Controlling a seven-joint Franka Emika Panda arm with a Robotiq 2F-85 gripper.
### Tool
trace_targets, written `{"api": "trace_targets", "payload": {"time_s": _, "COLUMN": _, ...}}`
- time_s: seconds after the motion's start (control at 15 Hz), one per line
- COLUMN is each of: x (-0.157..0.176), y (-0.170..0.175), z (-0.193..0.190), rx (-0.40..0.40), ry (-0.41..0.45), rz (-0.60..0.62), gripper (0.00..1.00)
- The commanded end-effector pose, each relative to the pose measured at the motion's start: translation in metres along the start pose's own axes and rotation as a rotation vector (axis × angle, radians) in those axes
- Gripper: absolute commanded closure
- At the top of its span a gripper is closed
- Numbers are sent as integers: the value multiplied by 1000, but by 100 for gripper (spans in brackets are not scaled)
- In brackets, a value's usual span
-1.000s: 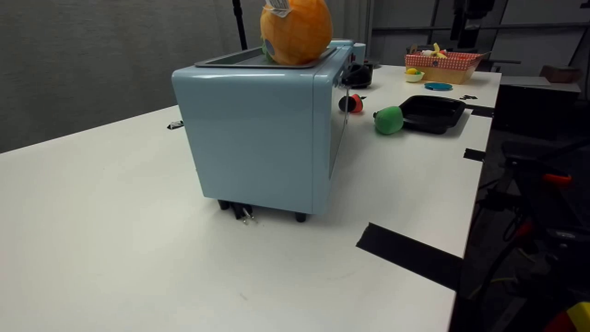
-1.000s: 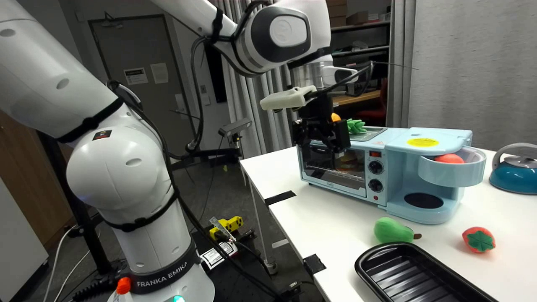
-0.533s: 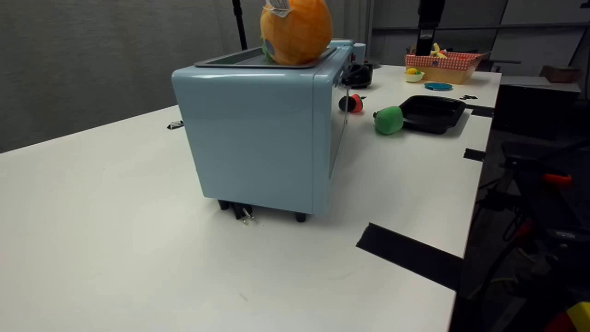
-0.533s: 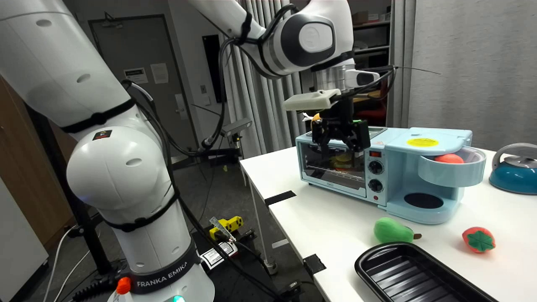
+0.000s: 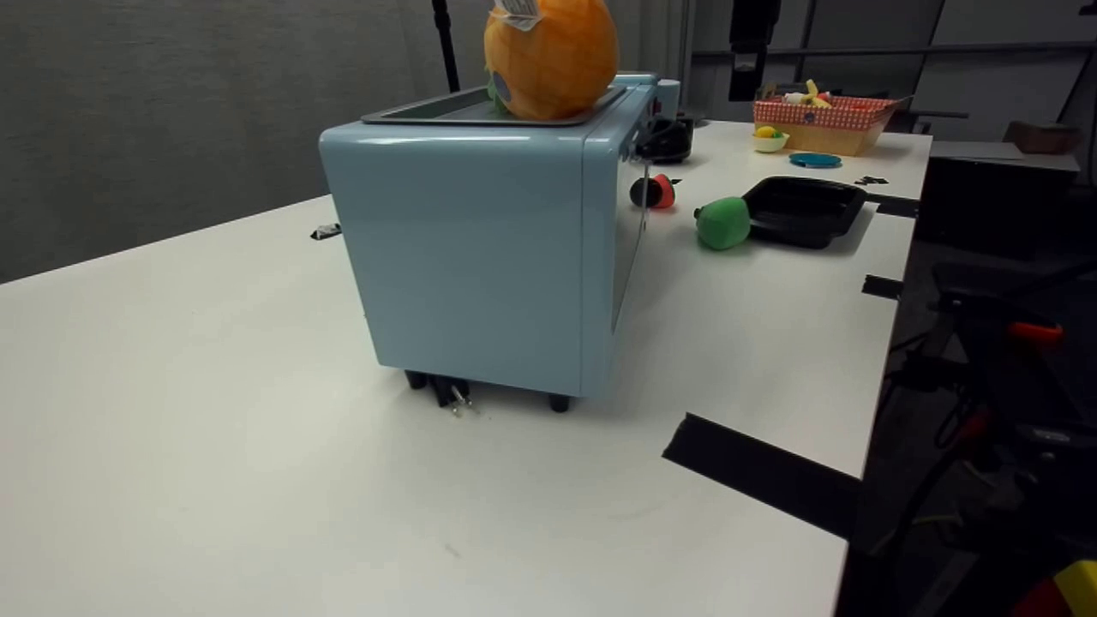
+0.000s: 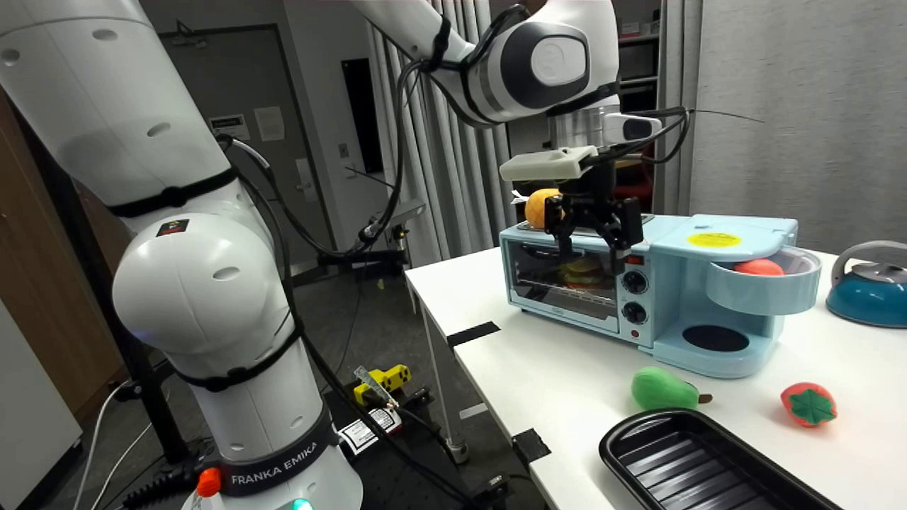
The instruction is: Flick the switch on the machine
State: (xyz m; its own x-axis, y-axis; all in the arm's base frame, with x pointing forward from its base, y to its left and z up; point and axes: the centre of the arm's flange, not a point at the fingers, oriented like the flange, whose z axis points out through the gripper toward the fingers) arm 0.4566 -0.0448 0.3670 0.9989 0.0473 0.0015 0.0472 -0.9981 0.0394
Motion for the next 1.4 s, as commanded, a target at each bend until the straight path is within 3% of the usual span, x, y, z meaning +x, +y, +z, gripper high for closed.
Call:
{"api": "trace_targets", "payload": {"time_s": 0.0, "x": 0, "y": 0, "z": 0, "rx": 0, "ry": 0, "rz": 0, "gripper": 0}}
{"api": "trace_targets", "payload": {"time_s": 0.27, "x": 0, "y": 0, "z": 0, "rx": 0, "ry": 0, "rz": 0, "gripper": 0}}
{"api": "trace_targets", "payload": {"time_s": 0.73, "x": 41, "y": 13, "z": 13, "rx": 17, "ry": 42, "rz": 32, "gripper": 0}}
{"api": "trace_targets", "payload": {"time_s": 0.8, "x": 44, "y": 14, "z": 14, "rx": 17, "ry": 45, "rz": 30, "gripper": 7}}
{"api": "trace_targets", "payload": {"time_s": 0.87, "x": 48, "y": 14, "z": 14, "rx": 26, "ry": 40, "rz": 23, "gripper": 26}}
{"api": "trace_targets", "payload": {"time_s": 1.33, "x": 63, "y": 13, "z": 1, "rx": 22, "ry": 72, "rz": -36, "gripper": 80}}
